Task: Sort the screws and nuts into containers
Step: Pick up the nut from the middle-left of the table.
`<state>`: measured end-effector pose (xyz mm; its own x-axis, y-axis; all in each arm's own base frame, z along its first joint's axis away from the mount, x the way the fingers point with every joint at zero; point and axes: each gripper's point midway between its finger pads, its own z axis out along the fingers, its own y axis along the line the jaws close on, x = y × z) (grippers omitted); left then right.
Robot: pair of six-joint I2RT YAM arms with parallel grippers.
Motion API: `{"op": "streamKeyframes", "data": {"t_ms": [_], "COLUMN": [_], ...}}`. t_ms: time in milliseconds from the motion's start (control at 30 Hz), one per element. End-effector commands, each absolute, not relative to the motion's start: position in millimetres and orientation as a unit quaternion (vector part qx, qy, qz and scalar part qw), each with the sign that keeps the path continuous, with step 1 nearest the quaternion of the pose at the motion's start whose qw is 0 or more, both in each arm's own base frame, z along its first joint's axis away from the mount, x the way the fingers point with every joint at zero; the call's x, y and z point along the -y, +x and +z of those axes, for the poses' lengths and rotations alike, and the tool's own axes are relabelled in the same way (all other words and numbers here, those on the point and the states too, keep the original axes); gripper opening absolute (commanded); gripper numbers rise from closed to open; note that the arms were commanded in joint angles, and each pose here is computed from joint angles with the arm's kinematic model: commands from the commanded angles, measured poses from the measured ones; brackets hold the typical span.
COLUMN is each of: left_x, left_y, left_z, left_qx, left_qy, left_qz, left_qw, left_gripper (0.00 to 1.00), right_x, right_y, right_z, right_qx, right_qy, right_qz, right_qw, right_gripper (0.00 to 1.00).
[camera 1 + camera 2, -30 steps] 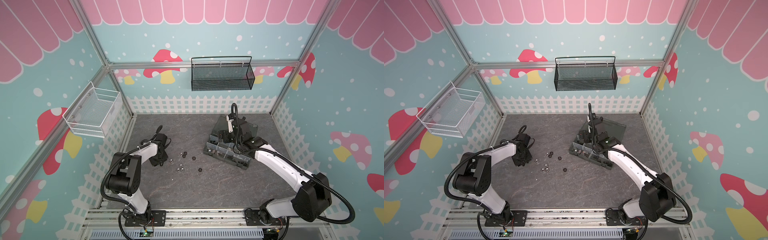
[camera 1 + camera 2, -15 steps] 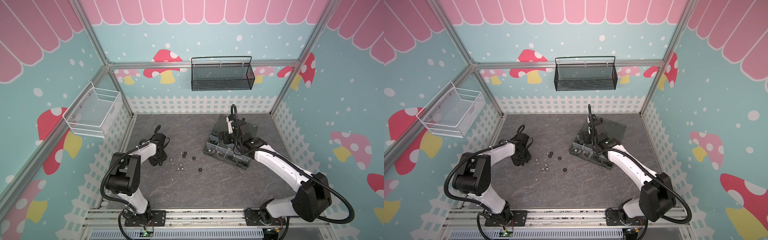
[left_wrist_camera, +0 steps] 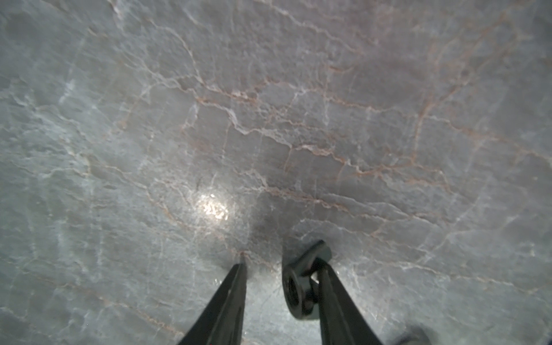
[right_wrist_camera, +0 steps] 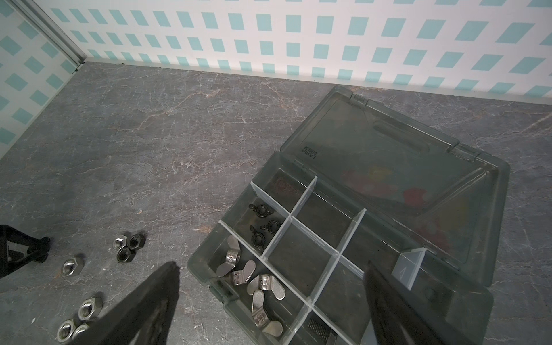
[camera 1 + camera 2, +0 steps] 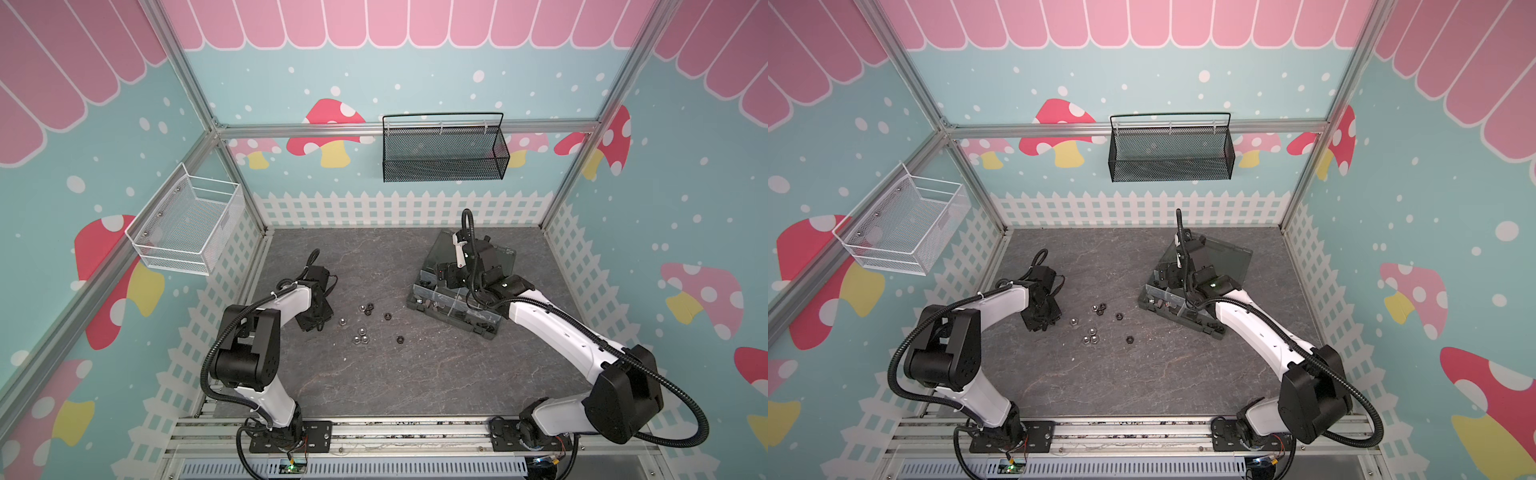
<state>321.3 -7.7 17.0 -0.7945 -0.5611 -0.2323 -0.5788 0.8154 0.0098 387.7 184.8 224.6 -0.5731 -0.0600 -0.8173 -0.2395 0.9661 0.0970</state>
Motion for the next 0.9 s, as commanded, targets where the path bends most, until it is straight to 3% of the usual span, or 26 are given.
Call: {"op": "streamKeyframes", "data": {"t_ms": [0,267,867], "left_x": [1,3,11], "left_y": [306,305,304], "left_z": [1,0,13], "left_qx": [-0.948,-0.948,-0.946], "left_qy": [-0.302,-0.304,-0.312], "left_qz": [0.058,0.051,0.019], "left_qw": [0.077,0.075,0.088], "left_gripper": [0.36,0.19,0.0], "right_x": [-185,-186,-184], "right_y": [391,391,389], "right_z": [233,231,232], "right_qx": [-0.876,-0.878,-0.877], "right_qy": [-0.078,-0.078,-0.077], "right_qz": [0.105,0.105,0.104], "right_qw": [0.463,0.461,0.462], "right_gripper": [0.97,0.97,0.97]}}
